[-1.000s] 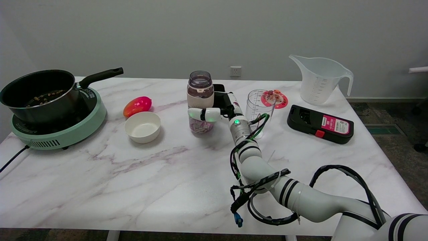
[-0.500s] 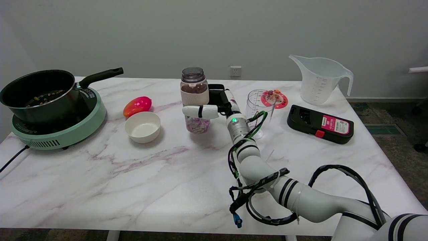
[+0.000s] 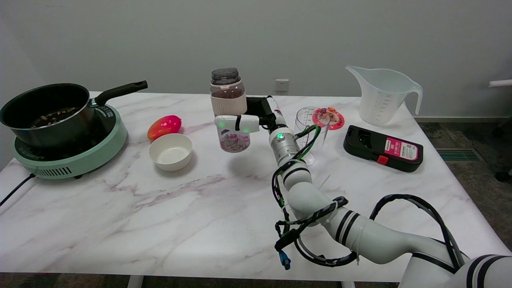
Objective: Pick up the bottle.
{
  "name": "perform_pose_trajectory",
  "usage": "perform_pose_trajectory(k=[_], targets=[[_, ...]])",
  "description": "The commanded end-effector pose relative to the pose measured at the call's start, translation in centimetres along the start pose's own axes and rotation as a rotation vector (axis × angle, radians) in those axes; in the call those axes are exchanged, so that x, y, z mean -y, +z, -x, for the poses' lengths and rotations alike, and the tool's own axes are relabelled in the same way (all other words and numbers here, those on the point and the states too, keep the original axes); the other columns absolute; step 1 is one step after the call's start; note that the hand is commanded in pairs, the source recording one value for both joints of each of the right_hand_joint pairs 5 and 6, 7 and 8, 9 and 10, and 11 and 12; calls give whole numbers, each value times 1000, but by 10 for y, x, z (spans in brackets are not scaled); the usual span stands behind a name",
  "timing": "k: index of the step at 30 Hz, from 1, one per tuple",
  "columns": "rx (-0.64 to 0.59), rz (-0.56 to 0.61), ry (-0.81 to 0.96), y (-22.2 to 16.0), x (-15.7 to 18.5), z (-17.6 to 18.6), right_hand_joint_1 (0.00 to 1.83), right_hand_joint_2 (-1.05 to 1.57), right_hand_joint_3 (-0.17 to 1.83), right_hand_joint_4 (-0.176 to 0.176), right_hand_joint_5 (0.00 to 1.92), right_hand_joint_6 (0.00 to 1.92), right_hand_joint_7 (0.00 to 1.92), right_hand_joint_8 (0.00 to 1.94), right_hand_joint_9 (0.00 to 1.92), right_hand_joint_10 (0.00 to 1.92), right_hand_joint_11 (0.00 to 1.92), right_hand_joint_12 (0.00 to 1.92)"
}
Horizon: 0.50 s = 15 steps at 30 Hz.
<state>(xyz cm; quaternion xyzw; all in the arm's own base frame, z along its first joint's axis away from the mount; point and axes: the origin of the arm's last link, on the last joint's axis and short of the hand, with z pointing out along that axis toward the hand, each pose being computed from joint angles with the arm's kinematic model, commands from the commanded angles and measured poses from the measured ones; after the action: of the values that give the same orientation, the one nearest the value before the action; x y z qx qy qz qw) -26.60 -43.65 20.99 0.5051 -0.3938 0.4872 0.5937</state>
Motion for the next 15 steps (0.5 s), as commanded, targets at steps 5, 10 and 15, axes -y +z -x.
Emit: perform_pose_trajectory(k=[5,10,15], targets=[[-16,-87,-6,1,24,-13,1236,1207,375,0,1777,1777,1385,1385,1294,1294,1168,1168],[-41,-131,0,5,38,-28,1236,1251,365,0,1785,1785,1422,1422,1317,1317,1186,1186],[-54,-163,11,7,49,-38,1240,1291,384,0,1807,1807,1465,1465,1353,1353,1214,1214]])
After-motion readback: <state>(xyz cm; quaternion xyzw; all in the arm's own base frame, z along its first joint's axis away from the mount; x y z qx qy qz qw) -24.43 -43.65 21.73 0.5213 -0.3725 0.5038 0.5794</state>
